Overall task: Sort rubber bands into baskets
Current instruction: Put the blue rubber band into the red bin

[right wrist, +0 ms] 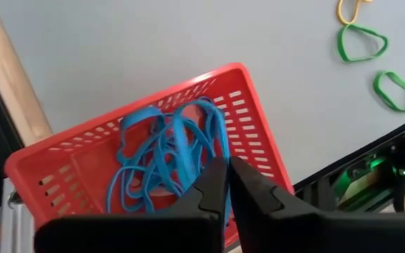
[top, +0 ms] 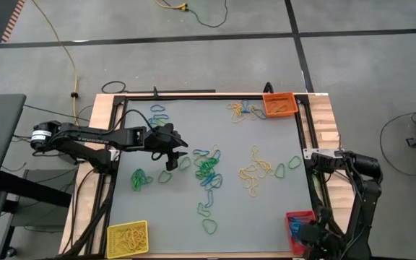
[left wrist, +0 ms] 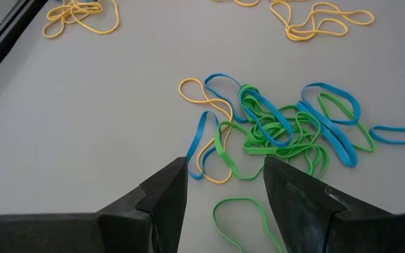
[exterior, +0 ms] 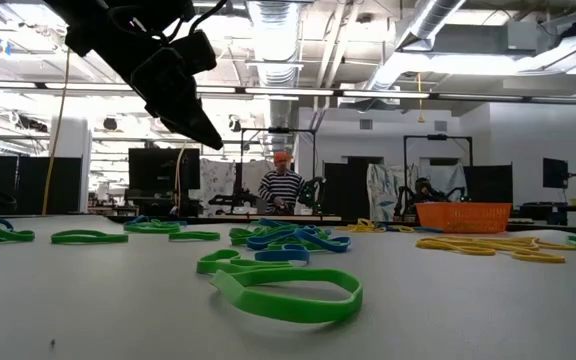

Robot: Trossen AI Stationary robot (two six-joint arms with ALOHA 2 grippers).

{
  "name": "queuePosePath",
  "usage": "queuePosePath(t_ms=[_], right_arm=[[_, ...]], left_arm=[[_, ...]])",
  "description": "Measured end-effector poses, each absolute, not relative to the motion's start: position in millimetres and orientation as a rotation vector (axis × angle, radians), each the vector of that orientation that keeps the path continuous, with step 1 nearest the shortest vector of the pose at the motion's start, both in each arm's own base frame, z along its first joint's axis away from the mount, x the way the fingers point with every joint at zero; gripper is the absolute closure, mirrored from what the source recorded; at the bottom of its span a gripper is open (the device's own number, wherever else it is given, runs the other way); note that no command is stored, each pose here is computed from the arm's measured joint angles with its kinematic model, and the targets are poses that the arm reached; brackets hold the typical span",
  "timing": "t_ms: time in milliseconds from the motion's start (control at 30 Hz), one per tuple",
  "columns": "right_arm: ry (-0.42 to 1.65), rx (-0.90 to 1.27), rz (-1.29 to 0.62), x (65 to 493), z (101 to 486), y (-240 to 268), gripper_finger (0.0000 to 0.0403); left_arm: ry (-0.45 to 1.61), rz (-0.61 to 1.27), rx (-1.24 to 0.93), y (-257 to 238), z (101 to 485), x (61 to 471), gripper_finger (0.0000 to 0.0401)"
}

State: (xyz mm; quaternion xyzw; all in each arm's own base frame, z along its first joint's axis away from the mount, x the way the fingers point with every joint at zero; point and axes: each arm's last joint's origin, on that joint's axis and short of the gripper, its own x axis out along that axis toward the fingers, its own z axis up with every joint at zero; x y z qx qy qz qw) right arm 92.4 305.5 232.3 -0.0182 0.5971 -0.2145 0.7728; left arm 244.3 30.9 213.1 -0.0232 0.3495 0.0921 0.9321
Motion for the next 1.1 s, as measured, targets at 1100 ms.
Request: queuePosePath(t_ms=[1100], right_arm=[[0.823, -0.276, -0.281, 170.7, 236.0, 299.5, 0.0221]], left_arm=[[0.715, 0.188, -0.048, 30.9, 213.2, 244.2, 0.0223]])
